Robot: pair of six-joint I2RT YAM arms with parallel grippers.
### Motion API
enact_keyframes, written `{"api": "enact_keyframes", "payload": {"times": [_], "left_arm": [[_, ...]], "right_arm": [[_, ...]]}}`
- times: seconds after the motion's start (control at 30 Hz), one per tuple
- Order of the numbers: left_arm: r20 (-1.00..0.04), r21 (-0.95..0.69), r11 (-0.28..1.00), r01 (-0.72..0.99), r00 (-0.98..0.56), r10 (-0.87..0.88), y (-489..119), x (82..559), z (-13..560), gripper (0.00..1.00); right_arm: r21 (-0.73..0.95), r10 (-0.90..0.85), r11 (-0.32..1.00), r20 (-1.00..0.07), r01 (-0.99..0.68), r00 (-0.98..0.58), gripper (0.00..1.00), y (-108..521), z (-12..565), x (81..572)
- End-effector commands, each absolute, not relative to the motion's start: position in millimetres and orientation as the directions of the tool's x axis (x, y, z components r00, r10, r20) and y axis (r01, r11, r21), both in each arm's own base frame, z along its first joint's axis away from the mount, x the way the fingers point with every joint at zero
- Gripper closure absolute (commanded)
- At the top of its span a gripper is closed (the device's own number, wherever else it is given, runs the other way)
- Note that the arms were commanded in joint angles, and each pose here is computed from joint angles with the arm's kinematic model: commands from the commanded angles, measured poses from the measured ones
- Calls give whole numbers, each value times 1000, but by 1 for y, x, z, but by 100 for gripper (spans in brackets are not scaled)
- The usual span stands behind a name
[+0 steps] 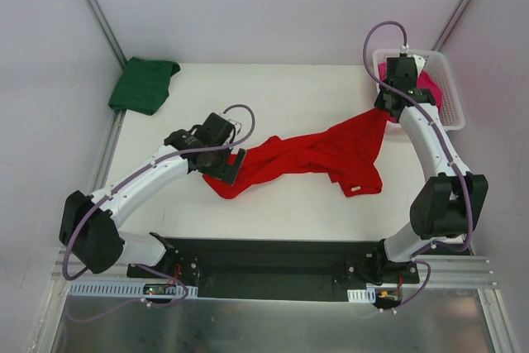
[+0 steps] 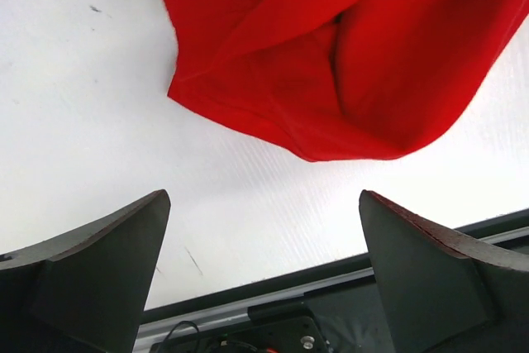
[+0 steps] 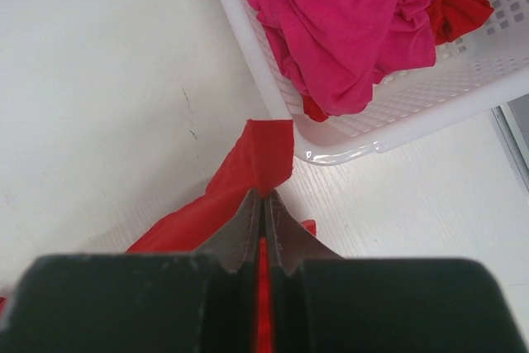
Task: Fold and stack the t-shirts
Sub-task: Flatten out the tshirt
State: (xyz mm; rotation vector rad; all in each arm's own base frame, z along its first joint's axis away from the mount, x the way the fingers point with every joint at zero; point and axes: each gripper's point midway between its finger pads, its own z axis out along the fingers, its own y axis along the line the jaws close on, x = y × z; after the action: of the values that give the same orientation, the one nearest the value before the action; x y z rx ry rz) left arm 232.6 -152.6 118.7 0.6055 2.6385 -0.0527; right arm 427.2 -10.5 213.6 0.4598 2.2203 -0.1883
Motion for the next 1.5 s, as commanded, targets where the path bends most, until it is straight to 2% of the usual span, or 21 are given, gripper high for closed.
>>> {"api": "enact_keyframes", "payload": {"times": [0.0,0.17,0.33,0.43,0.57,0.77,1.1,1.47], "left_arm": [[-440,-70,917,392,-837,324,-153,227,126,1],[-458,-171,907,384,-846,272,-166,229,125,1],[-484,-311,893,326,-863,147,-169,237,123,1],[-488,-379,882,279,-870,66,-167,242,122,6],[-496,-377,896,233,-868,16,-165,250,120,11],[-542,-364,913,184,-839,-47,-164,271,122,12],[-546,-359,929,91,-828,-130,-159,285,104,13],[-551,-315,949,0,-814,-183,-138,292,84,20]], "right_arm": [[38,275,904,-815,426,-510,98,-23,242,432],[47,278,906,-815,421,-509,98,-22,242,430],[55,274,915,-813,400,-514,98,-18,241,428],[63,276,916,-814,395,-510,98,-17,241,427],[77,282,920,-811,384,-513,98,-14,240,426],[88,287,924,-801,371,-525,98,-10,235,426],[99,288,928,-800,359,-526,98,-7,235,426],[109,292,932,-790,346,-539,98,-3,229,428]]}}
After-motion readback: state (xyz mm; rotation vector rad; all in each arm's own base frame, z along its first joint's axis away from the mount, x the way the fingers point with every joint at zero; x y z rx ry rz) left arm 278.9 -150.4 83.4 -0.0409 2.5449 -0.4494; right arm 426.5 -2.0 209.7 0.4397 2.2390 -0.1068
